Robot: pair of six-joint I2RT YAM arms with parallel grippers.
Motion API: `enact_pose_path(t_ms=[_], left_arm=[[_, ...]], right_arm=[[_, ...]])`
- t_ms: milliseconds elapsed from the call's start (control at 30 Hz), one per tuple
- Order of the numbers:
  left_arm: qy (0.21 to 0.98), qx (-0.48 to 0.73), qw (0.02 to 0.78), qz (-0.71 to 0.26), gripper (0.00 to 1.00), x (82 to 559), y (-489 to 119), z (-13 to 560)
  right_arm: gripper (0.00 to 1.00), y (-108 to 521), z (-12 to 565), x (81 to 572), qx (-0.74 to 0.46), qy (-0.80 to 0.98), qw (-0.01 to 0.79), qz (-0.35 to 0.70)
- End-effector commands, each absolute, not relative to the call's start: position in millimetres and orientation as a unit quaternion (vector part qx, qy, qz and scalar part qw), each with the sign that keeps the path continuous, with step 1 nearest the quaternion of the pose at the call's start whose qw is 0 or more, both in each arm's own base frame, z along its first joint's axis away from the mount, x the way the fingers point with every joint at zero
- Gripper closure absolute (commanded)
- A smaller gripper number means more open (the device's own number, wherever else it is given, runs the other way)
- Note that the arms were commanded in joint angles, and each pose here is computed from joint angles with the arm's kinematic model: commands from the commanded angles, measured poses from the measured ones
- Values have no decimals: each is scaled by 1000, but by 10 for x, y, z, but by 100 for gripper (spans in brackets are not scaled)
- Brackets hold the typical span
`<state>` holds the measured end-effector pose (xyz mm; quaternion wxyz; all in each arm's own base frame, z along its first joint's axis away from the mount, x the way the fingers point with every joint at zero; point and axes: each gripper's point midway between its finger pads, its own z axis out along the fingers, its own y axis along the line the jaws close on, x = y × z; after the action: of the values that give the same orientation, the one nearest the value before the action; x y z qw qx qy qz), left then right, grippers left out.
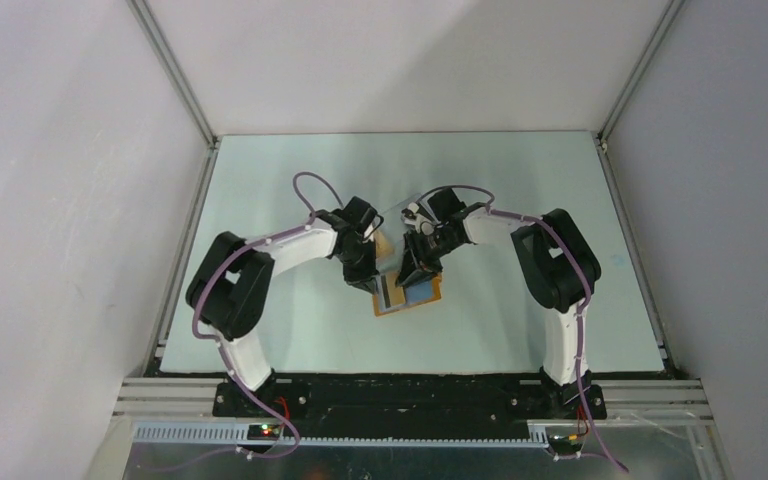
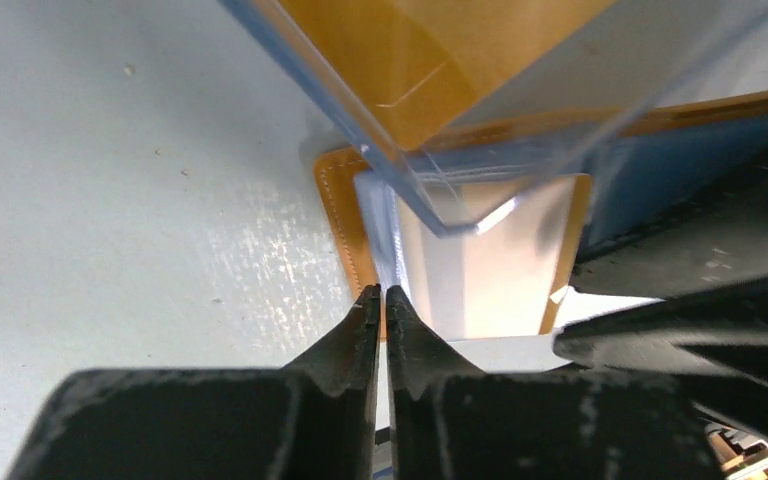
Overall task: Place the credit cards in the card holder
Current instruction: Insert the credit card into the card holder.
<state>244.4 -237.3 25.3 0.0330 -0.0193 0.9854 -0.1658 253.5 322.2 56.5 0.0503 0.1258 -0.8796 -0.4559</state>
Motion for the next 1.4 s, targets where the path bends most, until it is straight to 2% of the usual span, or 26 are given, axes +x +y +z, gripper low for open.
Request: enact_pose_path(t_ms=[0,167,333,533,667,933,1267,1367], left_arm=[[974,-14,92,-208,89,2605,-2422,590],[967,-23,97,-233,86,2611,-2412,703],[967,-33,82,-239,86,2575,-2408,639],[963,-61,64,-253,85,2520,-2382,456],[953,-85,64,-282,80,2549,-2383,406],[938,-99,65,-325,77,2597,-2465,375],[934,-103,60,-338,78,2589,-2506,366],[938,-107,61,-324,75,2579,-2461,287]], right_arm=[[69,3125,449,2376,88,-886,104,-444],[77,3101,413,2373,84,-885,107,-446],[78,3052,351,2365,77,-887,113,-441],[71,2995,389,2344,95,-900,92,-415],[64,2909,360,2332,105,-915,78,-381],[58,2768,314,2322,112,-933,67,-337],[60,2818,147,2261,115,-933,85,-331],[62,2811,100,2248,115,-935,88,-324]])
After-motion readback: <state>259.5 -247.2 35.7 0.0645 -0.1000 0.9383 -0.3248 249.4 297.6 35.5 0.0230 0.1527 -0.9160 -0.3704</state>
